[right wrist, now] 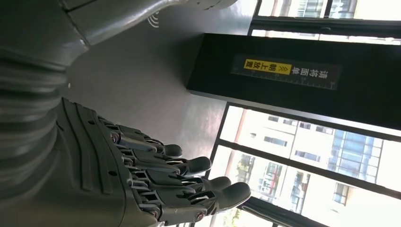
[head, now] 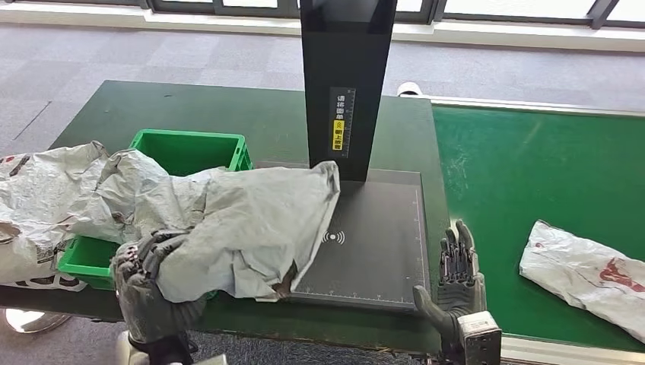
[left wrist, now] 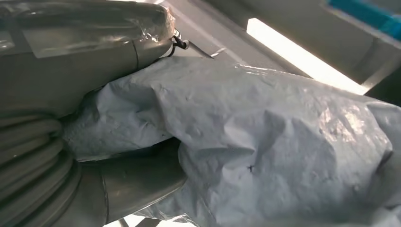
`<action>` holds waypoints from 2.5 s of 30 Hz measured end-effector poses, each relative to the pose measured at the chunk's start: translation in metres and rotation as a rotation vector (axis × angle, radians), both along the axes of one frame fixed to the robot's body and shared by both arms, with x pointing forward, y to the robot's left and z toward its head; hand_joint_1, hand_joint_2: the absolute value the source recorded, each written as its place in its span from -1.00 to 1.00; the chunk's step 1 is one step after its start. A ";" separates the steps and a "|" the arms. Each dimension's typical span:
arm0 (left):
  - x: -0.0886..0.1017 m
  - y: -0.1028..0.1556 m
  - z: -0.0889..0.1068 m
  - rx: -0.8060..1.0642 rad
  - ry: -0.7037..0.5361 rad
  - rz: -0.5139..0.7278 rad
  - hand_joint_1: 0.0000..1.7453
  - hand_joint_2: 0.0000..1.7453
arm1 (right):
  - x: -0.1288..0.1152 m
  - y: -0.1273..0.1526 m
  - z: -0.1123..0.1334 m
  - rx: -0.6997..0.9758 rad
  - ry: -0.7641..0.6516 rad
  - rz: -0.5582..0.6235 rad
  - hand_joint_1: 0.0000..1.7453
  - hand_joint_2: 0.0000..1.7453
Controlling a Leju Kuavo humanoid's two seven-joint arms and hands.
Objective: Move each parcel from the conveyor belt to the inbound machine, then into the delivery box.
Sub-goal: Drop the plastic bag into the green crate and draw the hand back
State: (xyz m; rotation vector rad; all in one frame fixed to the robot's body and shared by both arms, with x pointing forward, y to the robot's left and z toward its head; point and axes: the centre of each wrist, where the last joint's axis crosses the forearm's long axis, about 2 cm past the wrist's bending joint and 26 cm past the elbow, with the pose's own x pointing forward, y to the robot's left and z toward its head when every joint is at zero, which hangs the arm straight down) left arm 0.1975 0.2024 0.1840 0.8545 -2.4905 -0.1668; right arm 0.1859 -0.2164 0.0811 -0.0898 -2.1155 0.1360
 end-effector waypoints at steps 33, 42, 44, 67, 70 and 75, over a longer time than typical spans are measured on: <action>0.114 0.174 -0.063 -0.023 0.367 0.492 1.00 1.00 | -0.009 -0.002 -0.001 0.017 0.014 0.021 -1.00 1.00; 0.111 0.173 -0.066 -0.019 0.358 0.516 -1.00 -1.00 | -0.008 -0.002 0.000 0.020 0.012 0.018 -1.00 1.00; 0.105 0.170 -0.066 -0.042 0.354 0.513 -1.00 -1.00 | -0.007 -0.002 0.000 0.024 0.010 0.017 -1.00 1.00; 0.060 0.107 -0.052 -0.277 0.477 0.131 -1.00 -1.00 | -0.004 -0.009 0.002 0.009 -0.003 -0.031 -1.00 1.00; 0.049 0.097 -0.051 -0.253 0.508 0.225 -1.00 -1.00 | -0.002 -0.010 0.003 0.014 -0.007 -0.041 -1.00 1.00; 0.041 0.084 -0.054 -0.208 0.542 0.266 -1.00 -1.00 | 0.000 -0.011 0.004 0.016 -0.012 -0.051 -1.00 1.00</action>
